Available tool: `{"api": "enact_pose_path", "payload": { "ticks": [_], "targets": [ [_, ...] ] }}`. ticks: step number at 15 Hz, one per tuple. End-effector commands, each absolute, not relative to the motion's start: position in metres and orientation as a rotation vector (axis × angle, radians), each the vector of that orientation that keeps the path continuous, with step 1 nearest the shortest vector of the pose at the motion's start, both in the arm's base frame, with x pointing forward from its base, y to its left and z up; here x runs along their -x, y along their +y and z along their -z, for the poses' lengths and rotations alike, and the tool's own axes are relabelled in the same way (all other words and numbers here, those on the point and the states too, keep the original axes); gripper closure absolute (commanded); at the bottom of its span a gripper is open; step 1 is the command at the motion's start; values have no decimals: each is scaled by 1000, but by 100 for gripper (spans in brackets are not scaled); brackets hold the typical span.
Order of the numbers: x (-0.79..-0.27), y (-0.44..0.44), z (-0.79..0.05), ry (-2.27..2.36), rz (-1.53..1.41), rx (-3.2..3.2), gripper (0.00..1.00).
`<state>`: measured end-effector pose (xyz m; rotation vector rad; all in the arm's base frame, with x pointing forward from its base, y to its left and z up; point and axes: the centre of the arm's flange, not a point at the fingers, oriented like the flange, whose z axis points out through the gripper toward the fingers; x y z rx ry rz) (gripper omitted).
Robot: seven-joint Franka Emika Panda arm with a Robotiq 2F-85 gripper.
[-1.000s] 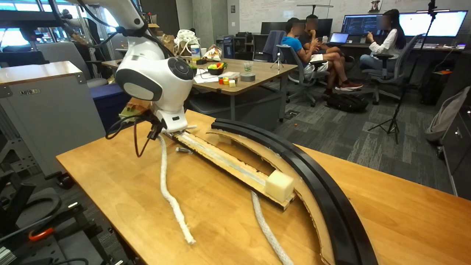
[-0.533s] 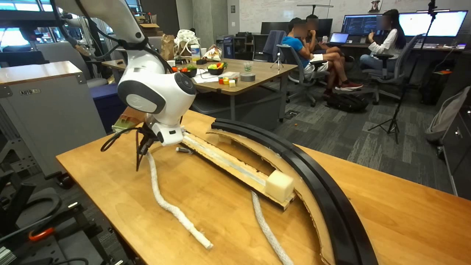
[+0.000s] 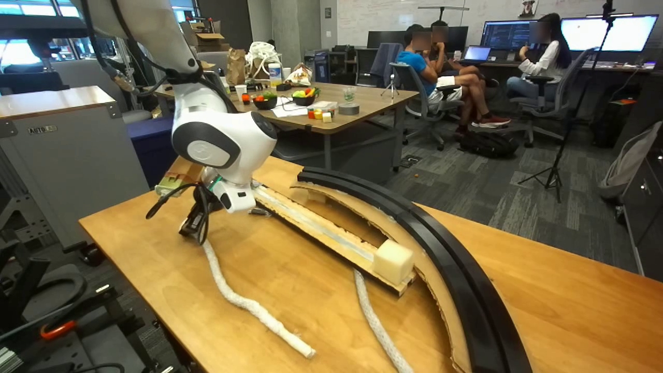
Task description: Remove the rope from the curved black board then remove the rope from the straight black board
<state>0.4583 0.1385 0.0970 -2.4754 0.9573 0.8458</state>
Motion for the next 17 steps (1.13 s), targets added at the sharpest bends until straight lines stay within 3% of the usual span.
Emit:
{"api": "enact_pose_path", "payload": {
  "ticks": [1,3,5,6,7,8,10,12,17],
  "targets": [
    [-470,135,-96,960,-905,2535,64],
    [-471,130,-104,933,-842,2603,58],
    [-466,129,-97,926,-861,2576,42],
    [-468,128,-99,923,-855,2583,59],
    [-467,127,-98,925,-858,2582,52],
    [-467,127,-96,926,-862,2582,19],
    [-441,114,-137,882,-804,2580,16],
    [-416,103,-166,816,-723,2599,1],
    [-373,78,-218,708,-394,2610,0]
  ]
}}
